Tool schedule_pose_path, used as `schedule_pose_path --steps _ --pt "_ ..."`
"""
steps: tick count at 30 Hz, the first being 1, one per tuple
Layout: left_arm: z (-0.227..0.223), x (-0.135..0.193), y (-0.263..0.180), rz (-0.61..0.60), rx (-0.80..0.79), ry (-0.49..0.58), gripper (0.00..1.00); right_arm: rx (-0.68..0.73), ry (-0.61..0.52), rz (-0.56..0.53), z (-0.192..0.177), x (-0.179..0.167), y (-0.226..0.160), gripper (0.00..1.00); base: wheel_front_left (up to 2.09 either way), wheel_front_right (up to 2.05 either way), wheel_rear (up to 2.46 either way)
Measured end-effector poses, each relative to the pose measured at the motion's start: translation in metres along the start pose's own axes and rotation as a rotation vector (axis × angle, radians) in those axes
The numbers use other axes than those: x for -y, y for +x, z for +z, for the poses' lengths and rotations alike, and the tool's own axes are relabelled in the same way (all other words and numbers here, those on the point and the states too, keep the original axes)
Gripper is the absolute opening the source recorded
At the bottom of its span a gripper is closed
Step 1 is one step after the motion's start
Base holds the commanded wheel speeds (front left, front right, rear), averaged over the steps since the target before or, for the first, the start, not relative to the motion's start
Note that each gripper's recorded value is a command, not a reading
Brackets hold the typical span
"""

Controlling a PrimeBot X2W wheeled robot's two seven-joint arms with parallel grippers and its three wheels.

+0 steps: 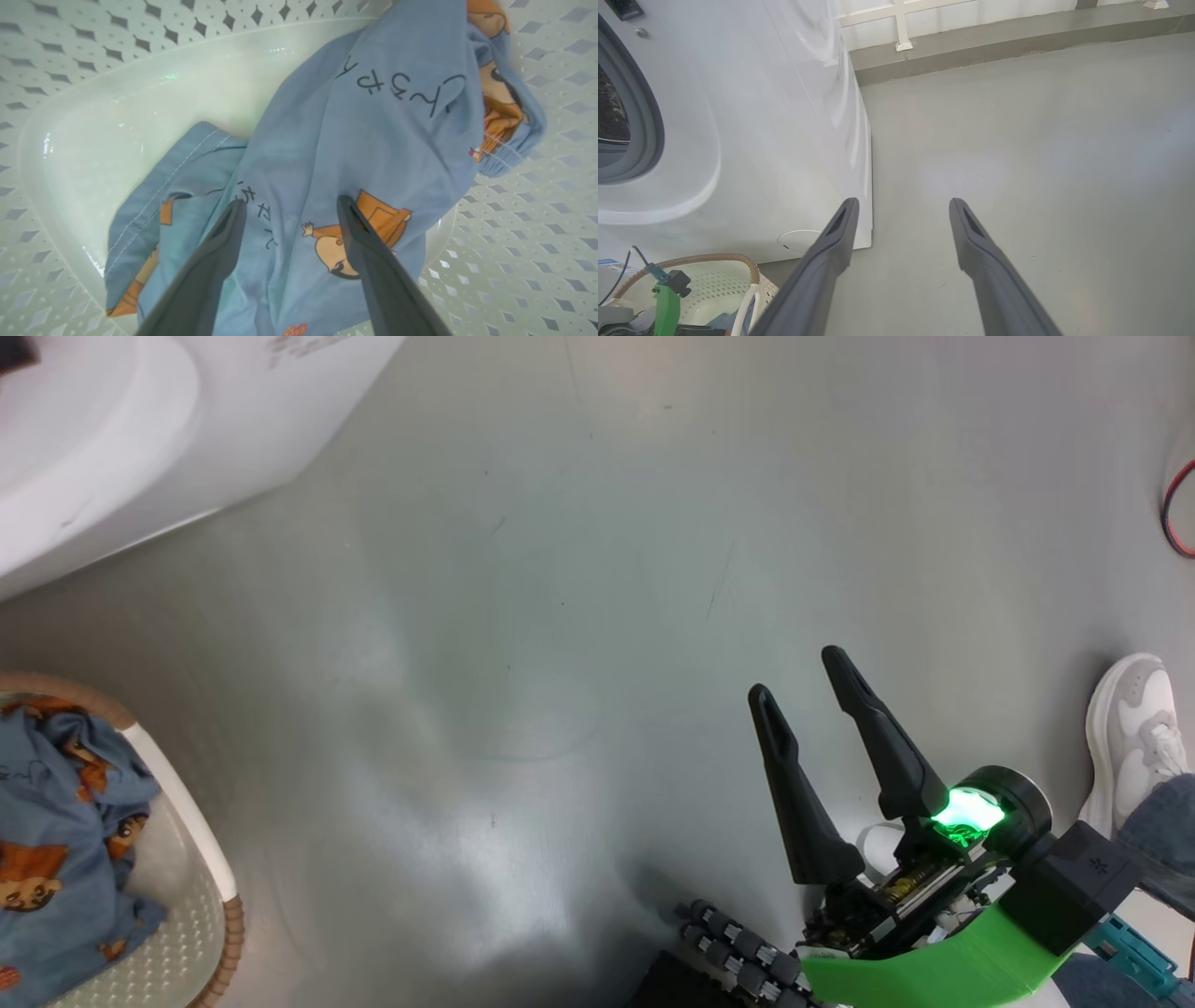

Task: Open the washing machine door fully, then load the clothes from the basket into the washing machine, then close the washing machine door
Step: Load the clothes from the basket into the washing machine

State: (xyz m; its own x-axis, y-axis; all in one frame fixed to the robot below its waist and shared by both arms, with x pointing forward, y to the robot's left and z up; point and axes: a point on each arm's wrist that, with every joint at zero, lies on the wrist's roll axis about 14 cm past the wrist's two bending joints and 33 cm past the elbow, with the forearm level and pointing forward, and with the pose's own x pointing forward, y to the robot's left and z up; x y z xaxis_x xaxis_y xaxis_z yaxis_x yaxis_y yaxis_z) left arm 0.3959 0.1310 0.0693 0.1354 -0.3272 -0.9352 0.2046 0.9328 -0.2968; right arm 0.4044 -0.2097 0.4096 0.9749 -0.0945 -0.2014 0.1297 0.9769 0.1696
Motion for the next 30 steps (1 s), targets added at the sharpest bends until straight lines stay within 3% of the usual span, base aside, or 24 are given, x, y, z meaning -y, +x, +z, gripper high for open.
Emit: schedule_pose_path --steps 23,25,27,28,30 --pt "0.0 -0.005 0.018 0.004 -0.005 0.038 1.0 -0.04 -0.002 -0.001 -0.014 -0.001 0.003 1.0 0.0 0.0 0.0" --pt "-0.002 -0.005 0.018 0.004 -0.007 0.044 0.8 -0.041 -0.002 0.0 -0.015 -0.001 0.003 1.0 0.0 0.0 0.0" --pt "-0.003 -0.005 0.018 0.003 -0.009 0.051 0.47 -0.042 -0.001 0.0 -0.015 -0.001 0.003 1.0 0.0 0.0 0.0" --pt "-0.004 -0.005 0.018 0.002 -0.01 0.054 0.38 -0.043 -0.001 0.001 -0.015 -0.001 0.004 1.0 0.0 0.0 0.0" --pt "-0.005 -0.005 0.018 0.001 -0.011 0.059 0.05 -0.044 0.0 0.001 -0.016 -0.001 0.004 1.0 0.0 0.0 0.0"
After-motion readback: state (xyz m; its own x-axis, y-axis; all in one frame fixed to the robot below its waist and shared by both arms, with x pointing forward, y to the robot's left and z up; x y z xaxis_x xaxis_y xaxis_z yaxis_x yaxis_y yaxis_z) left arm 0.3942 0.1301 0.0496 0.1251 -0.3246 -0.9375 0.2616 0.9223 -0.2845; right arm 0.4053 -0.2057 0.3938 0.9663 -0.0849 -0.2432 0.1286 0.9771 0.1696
